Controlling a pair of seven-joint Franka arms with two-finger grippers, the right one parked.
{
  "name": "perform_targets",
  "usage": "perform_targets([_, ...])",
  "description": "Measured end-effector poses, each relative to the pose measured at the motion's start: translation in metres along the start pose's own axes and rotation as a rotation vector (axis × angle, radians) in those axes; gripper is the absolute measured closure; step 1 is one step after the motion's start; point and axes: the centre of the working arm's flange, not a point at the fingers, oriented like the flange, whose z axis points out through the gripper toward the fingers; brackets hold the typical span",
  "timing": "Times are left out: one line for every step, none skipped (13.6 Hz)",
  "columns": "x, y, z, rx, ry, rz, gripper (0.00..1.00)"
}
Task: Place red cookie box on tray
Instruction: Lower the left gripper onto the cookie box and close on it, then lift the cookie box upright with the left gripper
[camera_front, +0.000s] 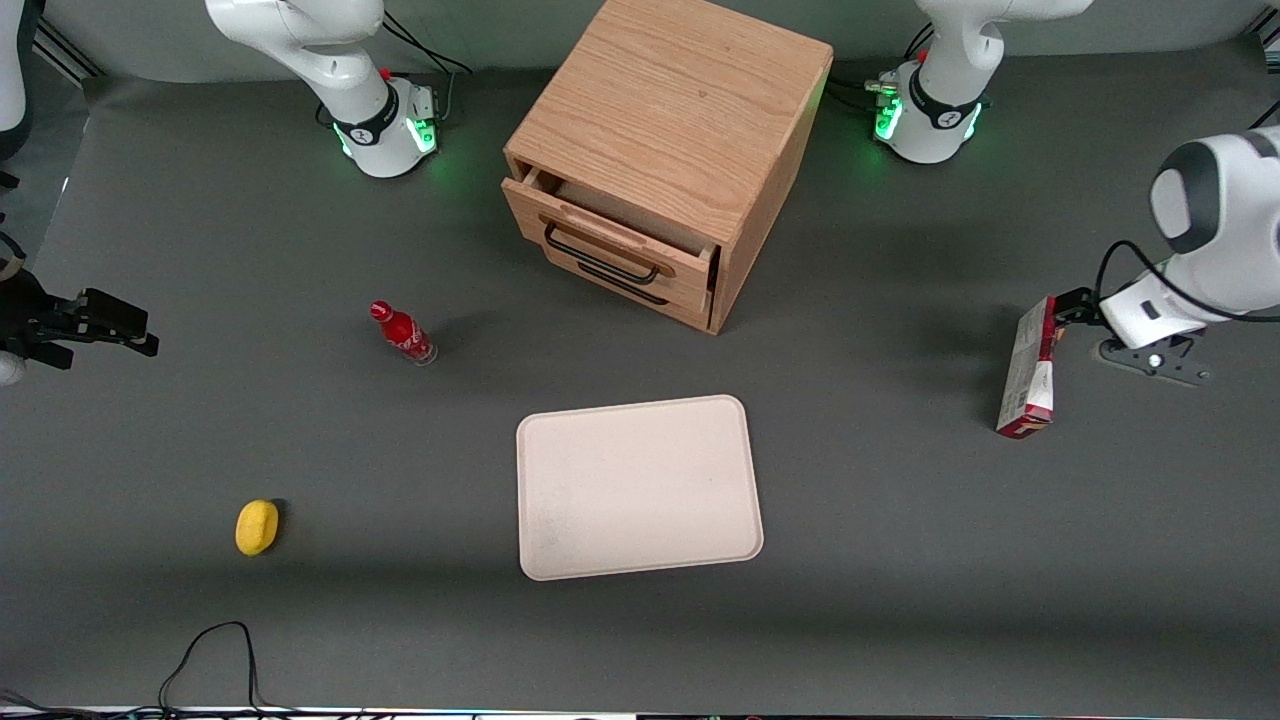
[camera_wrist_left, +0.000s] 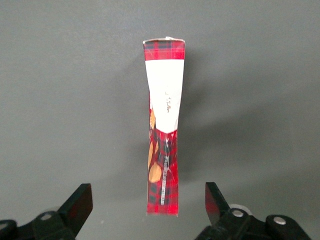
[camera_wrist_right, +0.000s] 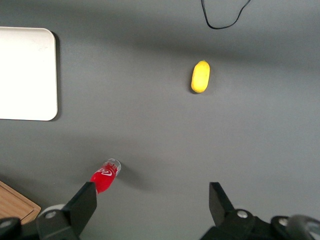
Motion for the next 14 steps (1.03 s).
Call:
perform_targets([0.001,0.000,0.011,0.003,0.000,0.005,0.00])
perform_targets([0.003,-0.002,0.020,0.009,0.004,0.008,0.00])
perform_targets([0.006,-0.003,0.028,0.016,0.010,0.012,0.00])
perform_targets([0.009,-0.004,0.037,0.022,0.014,0.015,0.00])
perform_targets([0.011,-0.004,0.046,0.025,0.011,0.018,0.00])
perform_targets([0.013,-0.004,0.055,0.023,0.002,0.019,0.00])
perform_targets([0.013,-0.003,0.062,0.016,-0.008,0.015,0.00])
perform_targets([0.013,-0.002,0.068,0.007,-0.014,0.009,0.00])
perform_targets([0.013,-0.002,0.073,0.002,-0.013,0.006,0.00])
perform_targets([0.014,-0.002,0.076,0.001,-0.013,0.006,0.00])
perform_targets([0.014,-0.001,0.079,0.000,-0.015,0.005,0.00])
perform_targets([0.015,-0.001,0.081,-0.003,-0.013,0.002,0.00])
perform_targets([0.015,-0.001,0.083,-0.006,-0.009,-0.002,0.00])
perform_targets([0.015,-0.001,0.085,-0.010,-0.010,-0.005,0.00])
